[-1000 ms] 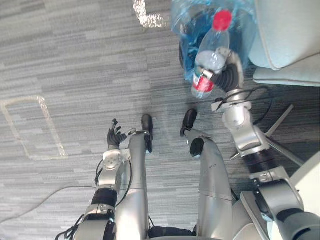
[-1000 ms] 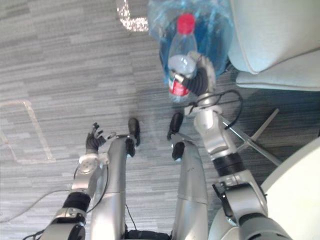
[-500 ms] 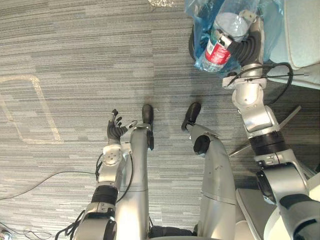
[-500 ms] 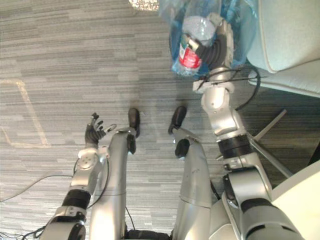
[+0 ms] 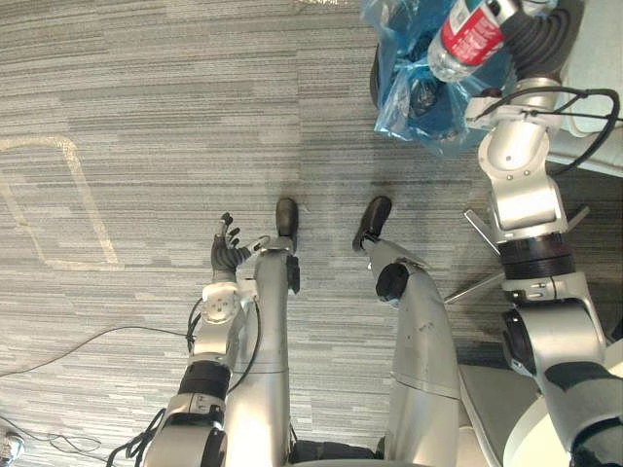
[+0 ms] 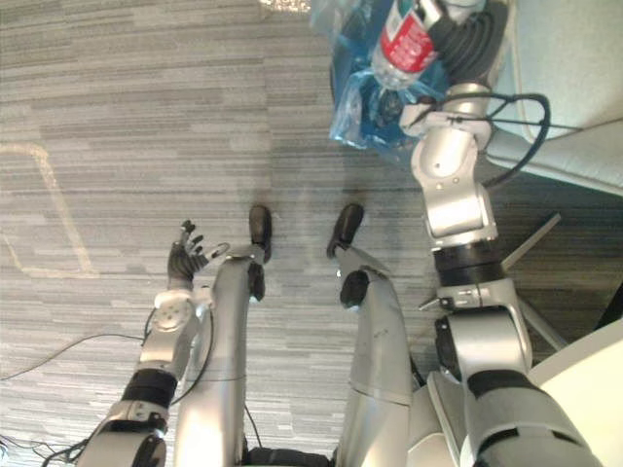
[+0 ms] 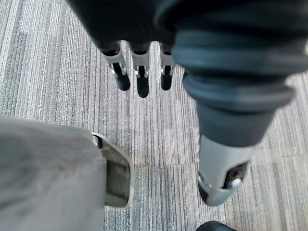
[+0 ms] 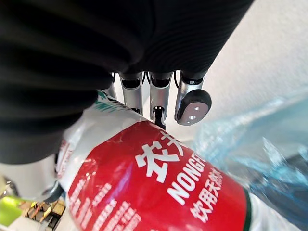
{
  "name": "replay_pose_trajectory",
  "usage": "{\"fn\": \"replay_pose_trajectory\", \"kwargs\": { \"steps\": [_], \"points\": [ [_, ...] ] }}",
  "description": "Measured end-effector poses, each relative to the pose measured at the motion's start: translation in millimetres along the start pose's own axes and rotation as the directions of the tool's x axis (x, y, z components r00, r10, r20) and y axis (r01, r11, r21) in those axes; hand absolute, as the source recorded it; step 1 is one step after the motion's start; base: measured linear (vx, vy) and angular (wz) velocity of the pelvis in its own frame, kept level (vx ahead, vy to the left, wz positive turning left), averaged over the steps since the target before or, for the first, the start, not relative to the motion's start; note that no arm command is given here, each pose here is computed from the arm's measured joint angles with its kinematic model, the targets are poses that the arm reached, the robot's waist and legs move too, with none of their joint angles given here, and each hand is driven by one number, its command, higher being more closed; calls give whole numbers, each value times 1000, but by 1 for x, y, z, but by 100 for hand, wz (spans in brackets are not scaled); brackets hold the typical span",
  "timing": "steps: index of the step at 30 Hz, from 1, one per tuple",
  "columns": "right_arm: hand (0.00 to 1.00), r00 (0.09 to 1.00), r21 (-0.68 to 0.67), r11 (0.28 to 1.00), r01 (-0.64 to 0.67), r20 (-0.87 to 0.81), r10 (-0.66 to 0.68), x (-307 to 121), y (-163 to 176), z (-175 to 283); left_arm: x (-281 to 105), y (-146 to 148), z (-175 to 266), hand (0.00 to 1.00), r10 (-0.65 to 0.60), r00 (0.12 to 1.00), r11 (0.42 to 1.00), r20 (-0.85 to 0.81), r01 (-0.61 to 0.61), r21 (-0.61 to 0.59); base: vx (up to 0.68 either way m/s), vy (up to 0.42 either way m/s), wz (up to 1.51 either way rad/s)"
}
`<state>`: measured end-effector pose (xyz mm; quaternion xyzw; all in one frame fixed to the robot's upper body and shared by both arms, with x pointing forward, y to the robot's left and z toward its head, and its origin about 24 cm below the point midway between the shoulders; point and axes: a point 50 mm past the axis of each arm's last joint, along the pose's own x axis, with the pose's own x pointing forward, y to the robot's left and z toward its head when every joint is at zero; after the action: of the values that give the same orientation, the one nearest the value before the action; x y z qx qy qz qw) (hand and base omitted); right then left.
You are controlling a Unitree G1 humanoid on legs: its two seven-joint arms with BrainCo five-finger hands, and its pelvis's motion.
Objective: Gather rubbish on tea table into small bin, then transfer packed bag to large trash can.
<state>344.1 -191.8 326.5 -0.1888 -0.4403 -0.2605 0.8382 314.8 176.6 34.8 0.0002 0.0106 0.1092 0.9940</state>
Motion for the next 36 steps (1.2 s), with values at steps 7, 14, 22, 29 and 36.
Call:
{"fn": "replay_pose_trajectory", "kwargs": {
  "steps": [7, 14, 22, 29, 36],
  "points": [
    [0, 996, -34, 999, -1, -94, -2, -2, 1, -22, 0, -1, -1, 0, -2, 1000, 1000, -3, 2, 1, 4, 4, 3],
    [0, 987, -60, 998, -32, -156, 22, -13, 5, -38, 4, -3, -1, 0, -4, 1000, 1000, -8, 4, 3, 0, 0, 0],
    [0, 961, -176, 962, -208, -218, 168, -48, 14, -66, 5, -1, -5, 0, 6, 1000, 1000, -27, -5, 20, 4, 0, -4],
    [0, 916, -248, 893, -375, -250, 315, -69, 27, -78, 6, 1, -4, 0, 7, 1000, 999, -23, -7, 38, 0, 0, 0],
    [0, 878, -295, 838, -458, -297, 375, -80, 34, -90, 11, 3, 0, 0, 9, 1000, 999, -18, -8, 53, 6, -1, -2]
  ]
}}
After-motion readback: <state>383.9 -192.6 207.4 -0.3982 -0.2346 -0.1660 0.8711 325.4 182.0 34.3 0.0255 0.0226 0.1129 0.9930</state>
